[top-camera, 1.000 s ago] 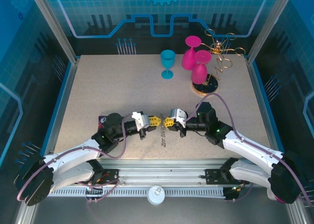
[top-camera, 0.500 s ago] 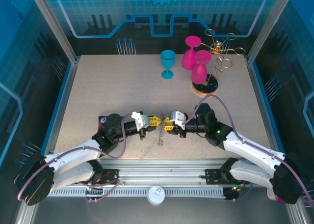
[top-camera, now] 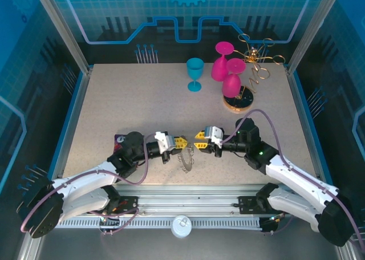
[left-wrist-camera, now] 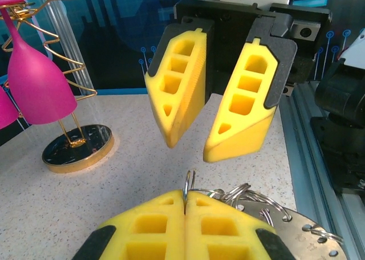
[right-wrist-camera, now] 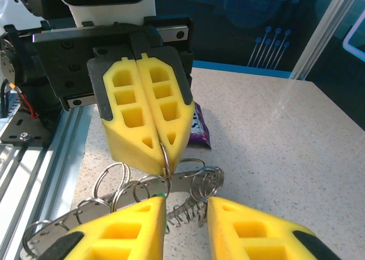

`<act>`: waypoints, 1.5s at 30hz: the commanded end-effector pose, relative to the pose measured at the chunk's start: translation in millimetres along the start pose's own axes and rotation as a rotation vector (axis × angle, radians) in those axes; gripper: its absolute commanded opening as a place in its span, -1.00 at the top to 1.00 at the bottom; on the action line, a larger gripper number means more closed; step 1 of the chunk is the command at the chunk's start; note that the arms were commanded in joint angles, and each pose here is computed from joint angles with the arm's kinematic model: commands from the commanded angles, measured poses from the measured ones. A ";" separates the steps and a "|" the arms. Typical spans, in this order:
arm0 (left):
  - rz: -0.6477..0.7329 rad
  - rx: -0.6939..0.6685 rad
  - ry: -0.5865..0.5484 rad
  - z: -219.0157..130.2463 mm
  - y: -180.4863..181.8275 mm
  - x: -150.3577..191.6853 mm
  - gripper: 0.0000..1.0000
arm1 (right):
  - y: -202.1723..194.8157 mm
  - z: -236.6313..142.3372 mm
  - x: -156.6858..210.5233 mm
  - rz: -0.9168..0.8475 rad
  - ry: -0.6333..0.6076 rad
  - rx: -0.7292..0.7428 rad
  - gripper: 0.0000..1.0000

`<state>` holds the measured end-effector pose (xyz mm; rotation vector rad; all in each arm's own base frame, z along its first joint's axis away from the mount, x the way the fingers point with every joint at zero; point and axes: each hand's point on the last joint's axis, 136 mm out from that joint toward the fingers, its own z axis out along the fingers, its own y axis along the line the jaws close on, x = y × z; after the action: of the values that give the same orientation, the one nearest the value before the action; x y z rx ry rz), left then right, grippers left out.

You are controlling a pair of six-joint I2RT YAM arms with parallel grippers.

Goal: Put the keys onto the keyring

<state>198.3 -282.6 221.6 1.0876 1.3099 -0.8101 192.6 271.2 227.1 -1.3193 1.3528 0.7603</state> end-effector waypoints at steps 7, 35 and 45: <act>0.040 0.036 -0.056 2.1 -1.7 -21.4 1.00 | 6.0 16.4 -16.3 -0.026 -0.061 -0.064 0.51; 0.025 0.026 0.354 3.5 13.7 18.3 1.00 | 15.7 14.7 -22.9 -0.093 0.195 -0.168 1.00; 0.083 0.051 0.132 1.4 2.3 -13.7 1.00 | 2.1 3.4 -20.1 -0.042 0.044 -0.060 0.49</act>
<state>205.4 -282.1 218.0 1.2704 1.4593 -0.6826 188.8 279.7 227.6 -1.4863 1.4229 0.6918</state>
